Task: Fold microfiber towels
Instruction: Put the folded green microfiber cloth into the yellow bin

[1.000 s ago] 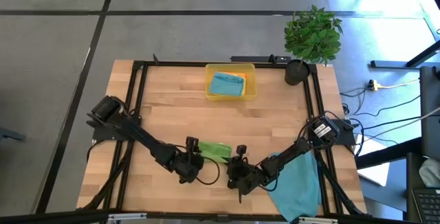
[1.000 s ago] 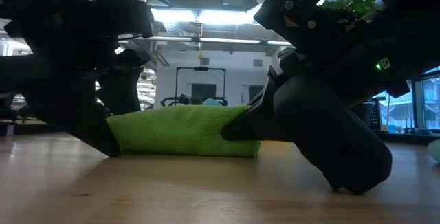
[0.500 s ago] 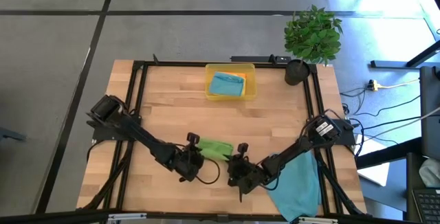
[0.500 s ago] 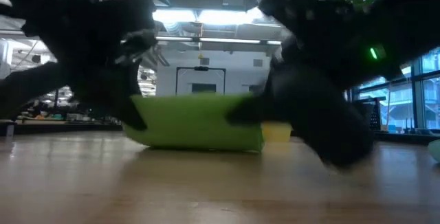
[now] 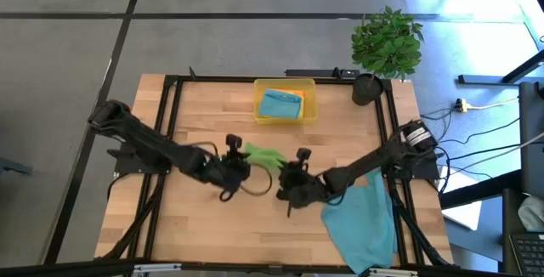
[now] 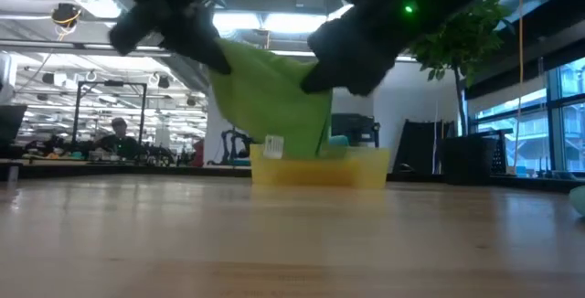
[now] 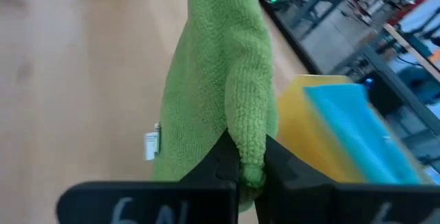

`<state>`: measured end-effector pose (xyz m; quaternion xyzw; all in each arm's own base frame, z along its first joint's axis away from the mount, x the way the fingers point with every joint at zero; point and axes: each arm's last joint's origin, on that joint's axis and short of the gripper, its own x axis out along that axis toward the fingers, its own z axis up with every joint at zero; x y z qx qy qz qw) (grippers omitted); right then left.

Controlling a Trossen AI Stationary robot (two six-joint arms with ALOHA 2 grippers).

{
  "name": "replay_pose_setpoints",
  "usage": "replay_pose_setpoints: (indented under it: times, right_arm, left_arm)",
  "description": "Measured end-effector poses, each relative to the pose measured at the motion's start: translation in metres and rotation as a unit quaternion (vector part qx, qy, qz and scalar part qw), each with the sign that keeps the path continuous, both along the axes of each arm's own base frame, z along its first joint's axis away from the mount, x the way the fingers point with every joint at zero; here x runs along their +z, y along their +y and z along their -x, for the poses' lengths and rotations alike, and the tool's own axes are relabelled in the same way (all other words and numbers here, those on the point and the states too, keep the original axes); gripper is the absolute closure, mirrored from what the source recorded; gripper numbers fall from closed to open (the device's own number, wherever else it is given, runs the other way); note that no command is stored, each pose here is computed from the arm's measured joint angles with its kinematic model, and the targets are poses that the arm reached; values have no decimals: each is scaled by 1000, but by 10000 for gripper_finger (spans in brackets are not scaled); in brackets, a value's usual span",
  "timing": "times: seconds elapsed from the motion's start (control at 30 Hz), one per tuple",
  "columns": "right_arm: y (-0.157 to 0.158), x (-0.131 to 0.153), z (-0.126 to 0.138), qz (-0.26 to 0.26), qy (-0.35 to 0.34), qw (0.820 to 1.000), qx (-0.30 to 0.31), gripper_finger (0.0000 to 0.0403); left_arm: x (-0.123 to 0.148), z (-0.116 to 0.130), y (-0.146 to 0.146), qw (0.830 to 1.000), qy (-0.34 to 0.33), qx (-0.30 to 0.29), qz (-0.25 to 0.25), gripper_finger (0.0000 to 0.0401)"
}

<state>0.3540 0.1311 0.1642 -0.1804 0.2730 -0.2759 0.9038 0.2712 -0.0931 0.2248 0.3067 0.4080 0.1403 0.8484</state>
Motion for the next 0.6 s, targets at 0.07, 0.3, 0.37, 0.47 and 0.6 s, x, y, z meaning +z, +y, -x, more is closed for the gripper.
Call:
replay_pose_setpoints:
  times: [0.07, 0.3, 0.37, 0.47, 0.6]
  right_arm:
    - [-12, 10, 1, 1, 2, 1000, -12, 387]
    - [-54, 46, 3, 28, 10, 998, -51, 387]
    - [-68, 54, 4, 40, 18, 997, -62, 387]
    - [-91, 66, 7, 54, 27, 995, -82, 387]
    - [-123, 80, 12, 31, 24, 994, -101, 387]
  left_arm:
    - [7, 0, 14, 1000, 1, 9, -9, 400]
    - [20, -7, 66, 998, 8, 54, -43, 401]
    - [23, -11, 80, 996, 2, 65, -55, 401]
    - [27, -17, 101, 996, -7, 66, -64, 401]
    - [32, -21, 132, 997, -26, 61, -50, 401]
